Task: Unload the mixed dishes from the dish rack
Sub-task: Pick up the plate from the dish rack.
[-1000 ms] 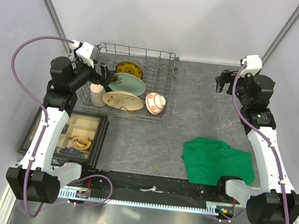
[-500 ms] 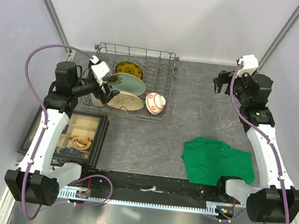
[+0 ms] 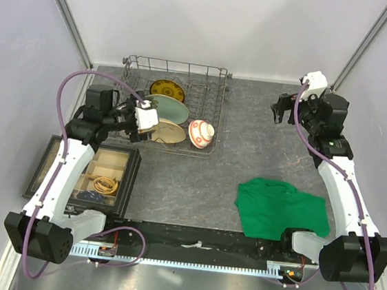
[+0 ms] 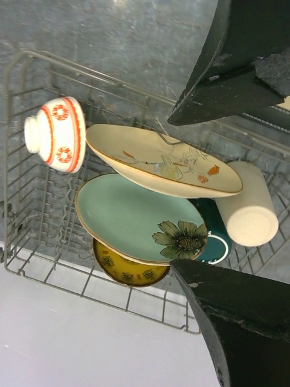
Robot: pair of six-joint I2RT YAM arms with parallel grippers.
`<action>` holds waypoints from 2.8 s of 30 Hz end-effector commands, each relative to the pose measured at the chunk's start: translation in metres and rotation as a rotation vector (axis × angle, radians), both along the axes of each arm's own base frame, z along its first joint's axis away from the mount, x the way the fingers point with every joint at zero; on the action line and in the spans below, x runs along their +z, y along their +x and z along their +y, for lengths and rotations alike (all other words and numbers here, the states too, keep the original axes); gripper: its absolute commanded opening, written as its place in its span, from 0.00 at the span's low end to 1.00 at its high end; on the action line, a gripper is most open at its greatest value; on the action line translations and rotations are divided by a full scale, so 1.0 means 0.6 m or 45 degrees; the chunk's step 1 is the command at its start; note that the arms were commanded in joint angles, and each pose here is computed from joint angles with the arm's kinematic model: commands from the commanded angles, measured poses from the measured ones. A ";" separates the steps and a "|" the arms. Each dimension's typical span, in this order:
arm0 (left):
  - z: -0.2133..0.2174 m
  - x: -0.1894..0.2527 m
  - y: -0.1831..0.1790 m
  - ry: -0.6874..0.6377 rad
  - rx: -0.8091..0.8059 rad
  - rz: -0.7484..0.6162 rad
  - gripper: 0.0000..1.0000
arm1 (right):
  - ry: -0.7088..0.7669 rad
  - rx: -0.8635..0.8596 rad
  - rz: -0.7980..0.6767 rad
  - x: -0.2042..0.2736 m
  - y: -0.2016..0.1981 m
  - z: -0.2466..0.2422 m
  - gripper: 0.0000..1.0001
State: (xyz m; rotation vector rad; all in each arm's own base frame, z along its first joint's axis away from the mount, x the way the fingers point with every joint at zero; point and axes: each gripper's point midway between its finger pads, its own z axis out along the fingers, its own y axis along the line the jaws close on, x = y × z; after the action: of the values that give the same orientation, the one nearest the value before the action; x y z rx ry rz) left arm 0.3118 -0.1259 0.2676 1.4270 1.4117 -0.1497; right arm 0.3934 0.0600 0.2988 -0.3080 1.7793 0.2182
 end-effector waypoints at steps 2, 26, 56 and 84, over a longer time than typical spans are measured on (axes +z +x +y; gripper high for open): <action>0.001 -0.014 0.023 0.196 -0.122 -0.163 0.97 | -0.010 0.056 -0.046 0.027 0.005 0.011 0.98; -0.005 -0.145 0.097 0.491 -0.243 -0.060 0.75 | -0.013 0.125 -0.034 0.012 0.001 0.025 0.98; -0.007 -0.178 0.122 0.597 -0.293 0.099 0.23 | -0.011 0.139 -0.007 -0.002 0.006 0.028 0.98; -0.032 -0.094 0.114 0.433 -0.162 0.126 0.02 | -0.010 0.150 0.006 -0.007 0.007 0.030 0.98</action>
State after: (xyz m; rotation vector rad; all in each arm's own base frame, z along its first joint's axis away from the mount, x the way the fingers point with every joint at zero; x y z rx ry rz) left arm 0.3779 -0.1286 0.1604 1.9316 1.5343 -0.0572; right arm 0.3952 0.0738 0.2778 -0.3867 1.8259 0.2933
